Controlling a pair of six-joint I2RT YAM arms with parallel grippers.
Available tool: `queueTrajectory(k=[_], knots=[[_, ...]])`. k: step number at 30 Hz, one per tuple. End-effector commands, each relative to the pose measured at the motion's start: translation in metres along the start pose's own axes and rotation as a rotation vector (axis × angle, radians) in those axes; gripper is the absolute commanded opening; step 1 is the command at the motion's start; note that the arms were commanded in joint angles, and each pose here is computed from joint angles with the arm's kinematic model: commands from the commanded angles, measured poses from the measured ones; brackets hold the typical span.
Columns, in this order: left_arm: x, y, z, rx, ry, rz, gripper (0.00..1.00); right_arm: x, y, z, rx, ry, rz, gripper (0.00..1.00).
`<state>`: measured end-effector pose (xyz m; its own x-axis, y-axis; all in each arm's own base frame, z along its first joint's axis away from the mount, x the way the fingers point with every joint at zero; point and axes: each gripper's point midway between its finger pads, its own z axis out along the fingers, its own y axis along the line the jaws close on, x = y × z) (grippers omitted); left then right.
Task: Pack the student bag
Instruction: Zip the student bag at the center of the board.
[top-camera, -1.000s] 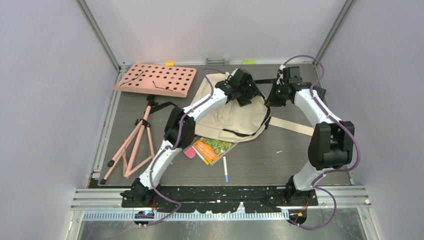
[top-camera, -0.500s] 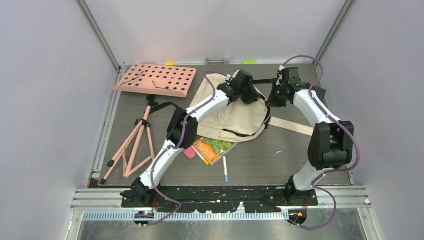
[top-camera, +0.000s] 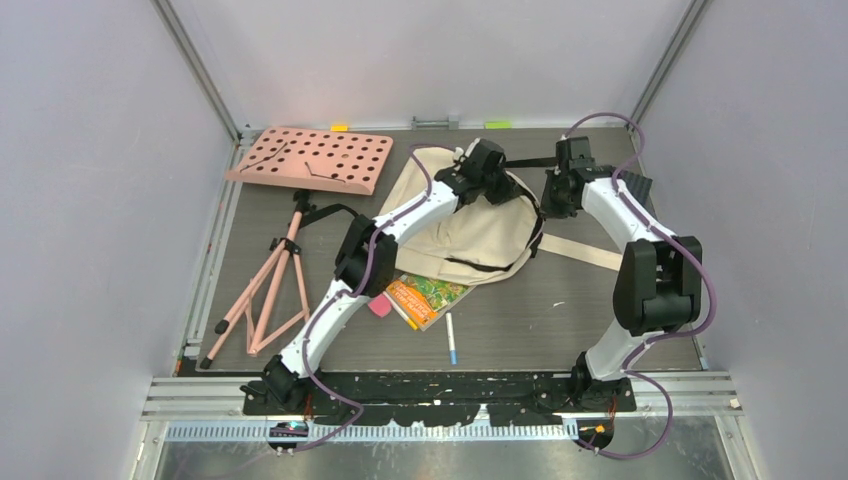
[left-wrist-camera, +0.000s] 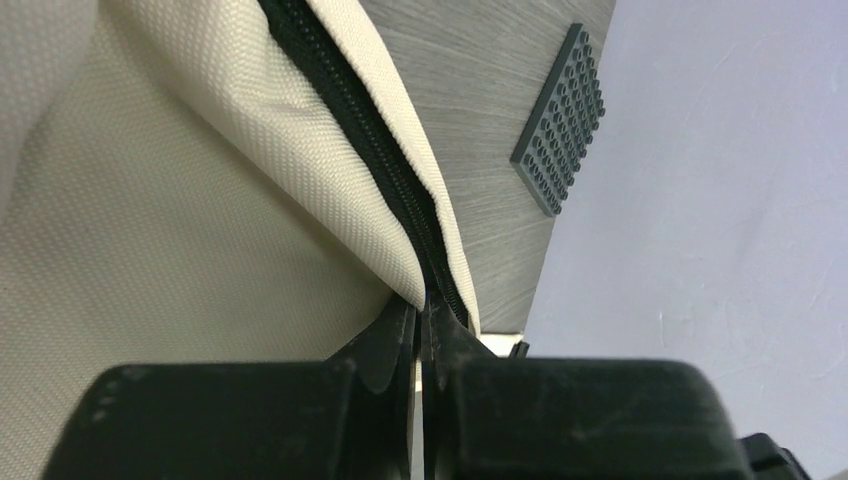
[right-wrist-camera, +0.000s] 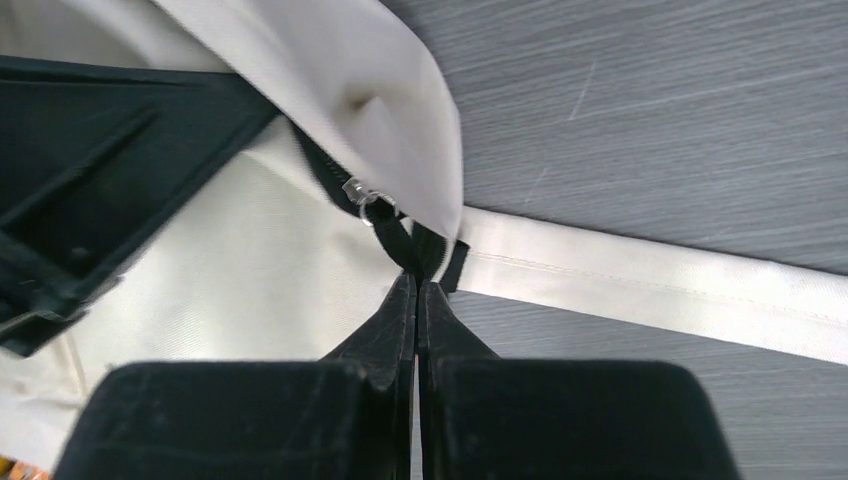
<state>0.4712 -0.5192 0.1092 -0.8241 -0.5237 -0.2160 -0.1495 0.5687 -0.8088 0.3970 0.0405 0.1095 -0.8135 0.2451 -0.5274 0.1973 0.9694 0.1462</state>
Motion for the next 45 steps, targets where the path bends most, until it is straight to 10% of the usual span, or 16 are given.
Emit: queueTrajectory(k=[1, 28, 35, 45], knots=[[-0.07, -0.047, -0.021, 0.149, -0.185, 0.002, 0.0, 0.023, -0.028, -0.002, 0.151, 0.103, -0.005, 0.01], [-0.15, -0.047, -0.037, 0.222, -0.353, 0.015, 0.0, 0.047, -0.008, -0.02, 0.031, 0.171, 0.052, 0.01], [-0.108, -0.044, -0.045, 0.194, -0.243, 0.068, 0.39, 0.005, 0.038, -0.024, -0.199, 0.039, 0.098, 0.01], [-0.053, -0.054, -0.05, 0.175, -0.145, 0.094, 0.53, 0.0, 0.044, -0.026, -0.229, 0.029, 0.09, 0.01]])
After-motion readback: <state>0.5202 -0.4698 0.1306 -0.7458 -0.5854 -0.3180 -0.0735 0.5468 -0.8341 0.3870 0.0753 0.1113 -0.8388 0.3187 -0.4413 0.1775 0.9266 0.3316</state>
